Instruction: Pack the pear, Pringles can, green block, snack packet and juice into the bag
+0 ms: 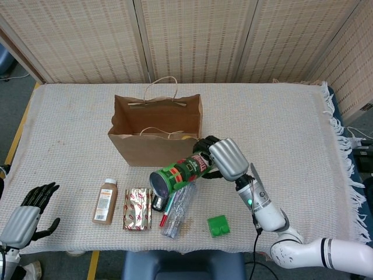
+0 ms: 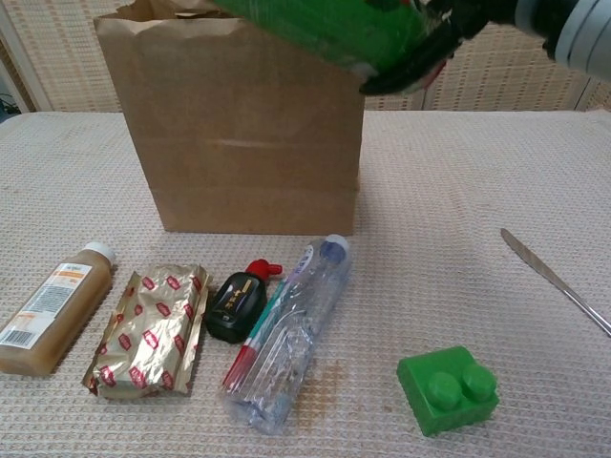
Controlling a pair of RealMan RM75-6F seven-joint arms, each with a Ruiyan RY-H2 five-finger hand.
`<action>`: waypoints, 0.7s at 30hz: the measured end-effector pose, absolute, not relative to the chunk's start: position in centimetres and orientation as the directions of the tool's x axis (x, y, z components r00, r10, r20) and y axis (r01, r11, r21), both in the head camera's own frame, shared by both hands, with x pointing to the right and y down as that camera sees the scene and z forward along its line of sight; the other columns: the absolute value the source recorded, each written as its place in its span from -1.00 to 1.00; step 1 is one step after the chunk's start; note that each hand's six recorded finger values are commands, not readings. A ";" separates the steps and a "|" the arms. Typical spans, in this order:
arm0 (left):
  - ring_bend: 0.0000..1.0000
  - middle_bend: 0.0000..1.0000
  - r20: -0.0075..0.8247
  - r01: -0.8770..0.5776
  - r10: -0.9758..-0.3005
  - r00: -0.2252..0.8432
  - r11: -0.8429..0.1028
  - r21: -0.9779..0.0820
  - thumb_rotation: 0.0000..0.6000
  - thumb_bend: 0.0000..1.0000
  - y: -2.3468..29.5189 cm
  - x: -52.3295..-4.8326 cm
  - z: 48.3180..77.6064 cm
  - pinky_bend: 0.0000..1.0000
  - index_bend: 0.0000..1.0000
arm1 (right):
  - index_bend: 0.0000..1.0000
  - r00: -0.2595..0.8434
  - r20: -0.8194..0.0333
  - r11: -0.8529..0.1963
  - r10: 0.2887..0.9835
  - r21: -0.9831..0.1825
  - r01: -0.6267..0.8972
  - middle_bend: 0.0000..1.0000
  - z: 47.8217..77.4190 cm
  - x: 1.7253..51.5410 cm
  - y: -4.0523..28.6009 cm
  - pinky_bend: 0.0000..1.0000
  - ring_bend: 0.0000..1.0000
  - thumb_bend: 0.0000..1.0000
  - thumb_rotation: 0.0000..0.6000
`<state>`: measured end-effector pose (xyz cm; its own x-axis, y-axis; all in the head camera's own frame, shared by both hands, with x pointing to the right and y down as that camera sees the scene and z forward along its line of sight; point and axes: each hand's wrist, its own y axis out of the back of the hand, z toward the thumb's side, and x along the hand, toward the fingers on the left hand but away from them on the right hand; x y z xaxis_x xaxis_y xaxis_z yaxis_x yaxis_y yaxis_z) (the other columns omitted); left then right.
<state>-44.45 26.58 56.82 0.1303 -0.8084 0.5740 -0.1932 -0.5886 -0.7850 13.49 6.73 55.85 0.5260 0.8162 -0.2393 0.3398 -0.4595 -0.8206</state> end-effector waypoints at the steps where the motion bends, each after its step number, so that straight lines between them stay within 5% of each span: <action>1: -1.00 -1.00 0.574 -0.194 -0.808 0.131 -0.589 -0.784 1.00 -0.24 26.6 -44.4 56.8 -0.88 -1.00 | 0.67 0.517 -0.214 -0.436 0.829 -0.826 0.357 0.37 55.2 13.2 6.1 0.49 0.40 -0.37 1.00; 9: -1.00 -1.00 0.580 -0.198 -0.803 0.137 -0.596 -0.778 1.00 -0.24 26.7 -44.3 56.9 -0.88 -1.00 | 0.67 0.416 -0.052 -0.263 0.908 -0.844 0.467 0.37 52.2 10.4 1.9 0.49 0.40 -0.37 1.00; 21: -1.00 -1.00 0.602 -0.241 -0.785 0.145 -0.618 -0.748 1.00 -0.24 27.2 -44.1 56.5 -0.88 -1.00 | 0.64 0.298 0.015 -0.105 0.954 -0.918 0.383 0.37 55.7 4.4 -1.3 0.49 0.40 -0.37 1.00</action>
